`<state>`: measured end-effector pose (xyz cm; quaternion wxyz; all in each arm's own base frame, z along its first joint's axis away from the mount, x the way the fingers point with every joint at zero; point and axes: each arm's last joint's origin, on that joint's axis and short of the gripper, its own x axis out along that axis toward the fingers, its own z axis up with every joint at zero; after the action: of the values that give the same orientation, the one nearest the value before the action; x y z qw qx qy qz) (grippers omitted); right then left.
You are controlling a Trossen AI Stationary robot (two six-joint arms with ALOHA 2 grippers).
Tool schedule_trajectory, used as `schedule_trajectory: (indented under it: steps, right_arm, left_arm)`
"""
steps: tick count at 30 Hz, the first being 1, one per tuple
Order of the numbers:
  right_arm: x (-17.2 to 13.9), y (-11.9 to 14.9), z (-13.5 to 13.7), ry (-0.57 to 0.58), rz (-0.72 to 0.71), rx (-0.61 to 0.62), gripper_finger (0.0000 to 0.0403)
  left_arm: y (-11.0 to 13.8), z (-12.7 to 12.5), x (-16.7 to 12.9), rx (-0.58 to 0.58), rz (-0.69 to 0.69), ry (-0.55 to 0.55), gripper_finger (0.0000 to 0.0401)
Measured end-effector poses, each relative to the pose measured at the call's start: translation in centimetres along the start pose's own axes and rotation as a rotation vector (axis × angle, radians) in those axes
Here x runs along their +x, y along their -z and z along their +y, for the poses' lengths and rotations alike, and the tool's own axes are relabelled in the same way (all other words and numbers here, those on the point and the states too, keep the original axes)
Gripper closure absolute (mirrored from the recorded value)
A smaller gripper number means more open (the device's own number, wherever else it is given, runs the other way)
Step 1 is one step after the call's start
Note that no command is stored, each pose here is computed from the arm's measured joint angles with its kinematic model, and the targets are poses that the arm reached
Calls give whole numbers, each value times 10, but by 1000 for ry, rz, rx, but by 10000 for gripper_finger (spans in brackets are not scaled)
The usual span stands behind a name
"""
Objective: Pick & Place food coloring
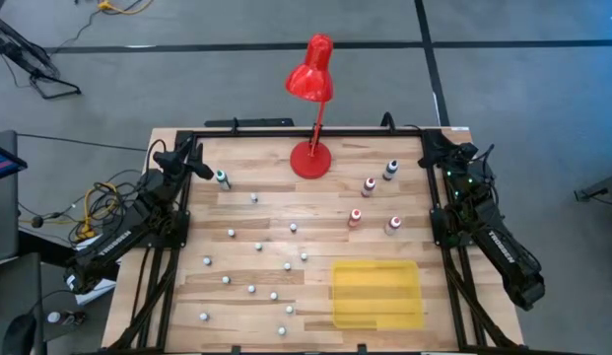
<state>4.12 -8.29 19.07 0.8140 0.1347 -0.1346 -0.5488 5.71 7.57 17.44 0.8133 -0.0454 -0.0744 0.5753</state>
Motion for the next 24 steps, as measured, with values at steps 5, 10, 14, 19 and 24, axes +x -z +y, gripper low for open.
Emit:
schedule_trajectory:
  steps: [5, 10, 14, 19, 24]
  right_arm:
    - [0, 0, 0, 0, 0, 0, 168]
    - [0, 0, 0, 1, -2, 0, 168]
    - [0, 0, 0, 1, 0, 2, 168]
    - [0, 0, 0, 1, 3, 2, 168]
    - [0, 0, 0, 1, 3, 80, 168]
  left_arm:
    - [0, 0, 0, 0, 0, 0, 217]
    - [0, 0, 0, 0, 0, -1, 217]
    - [0, 0, 0, 0, 0, -1, 217]
    - [0, 0, 0, 0, 0, 0, 217]
    - [0, 0, 0, 0, 0, -1, 217]
